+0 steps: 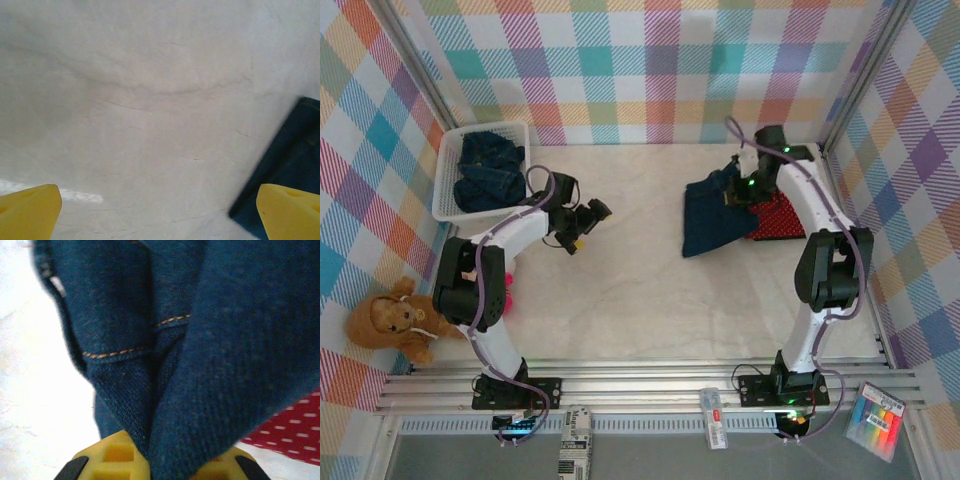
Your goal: Fold and stack the skirts
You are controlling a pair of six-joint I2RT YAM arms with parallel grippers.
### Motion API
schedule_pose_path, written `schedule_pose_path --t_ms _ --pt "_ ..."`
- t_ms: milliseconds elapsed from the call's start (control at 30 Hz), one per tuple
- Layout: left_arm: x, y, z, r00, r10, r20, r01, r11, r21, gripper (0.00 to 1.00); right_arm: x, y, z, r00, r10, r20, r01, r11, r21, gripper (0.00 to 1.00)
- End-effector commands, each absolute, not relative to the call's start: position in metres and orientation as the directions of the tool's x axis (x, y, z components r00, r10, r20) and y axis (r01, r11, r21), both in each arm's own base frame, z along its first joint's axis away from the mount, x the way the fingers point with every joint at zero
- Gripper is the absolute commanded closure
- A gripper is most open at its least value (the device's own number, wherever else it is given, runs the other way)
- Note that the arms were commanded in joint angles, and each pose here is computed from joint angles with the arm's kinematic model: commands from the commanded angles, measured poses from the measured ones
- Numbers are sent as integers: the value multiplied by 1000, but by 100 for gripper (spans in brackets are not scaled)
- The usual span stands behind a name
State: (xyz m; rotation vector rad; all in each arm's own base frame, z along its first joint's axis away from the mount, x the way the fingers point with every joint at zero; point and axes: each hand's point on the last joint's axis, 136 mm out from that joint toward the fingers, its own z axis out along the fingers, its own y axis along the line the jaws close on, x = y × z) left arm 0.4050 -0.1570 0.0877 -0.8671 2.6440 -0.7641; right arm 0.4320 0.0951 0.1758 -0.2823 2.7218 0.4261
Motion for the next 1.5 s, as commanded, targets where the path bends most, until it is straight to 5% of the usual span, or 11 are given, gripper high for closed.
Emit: schedule_pose_path --t_ms 0,600,800,1000,1267,1333,1467 --pt "395 -149 84 -792 -606 -73 -490 703 -516 0 425 86 199 -883 -259 -391 -374 892 253 100" --pt "394 -143 80 -793 -606 -61 -511 716 -476 0 444 29 276 -833 -179 -524 -434 798 418 100" --pt "394 -135 86 -790 -608 -79 -513 726 -457 0 457 -10 205 -880 -169 -445 -390 790 472 100" --pt "389 -120 95 -793 -597 -121 -510 759 -404 0 499 -85 152 -908 -136 -397 -249 935 251 100" --pt "411 -38 169 -712 -594 -375 -517 804 -292 0 514 -146 201 -870 -43 -491 69 976 -208 43" --pt "423 4 193 -682 -568 -461 -533 817 -218 0 504 -154 223 -854 -27 -519 167 932 -323 0" --pt "452 87 205 -667 -491 -560 -605 796 23 0 478 -124 250 -797 56 -601 248 938 -242 1"
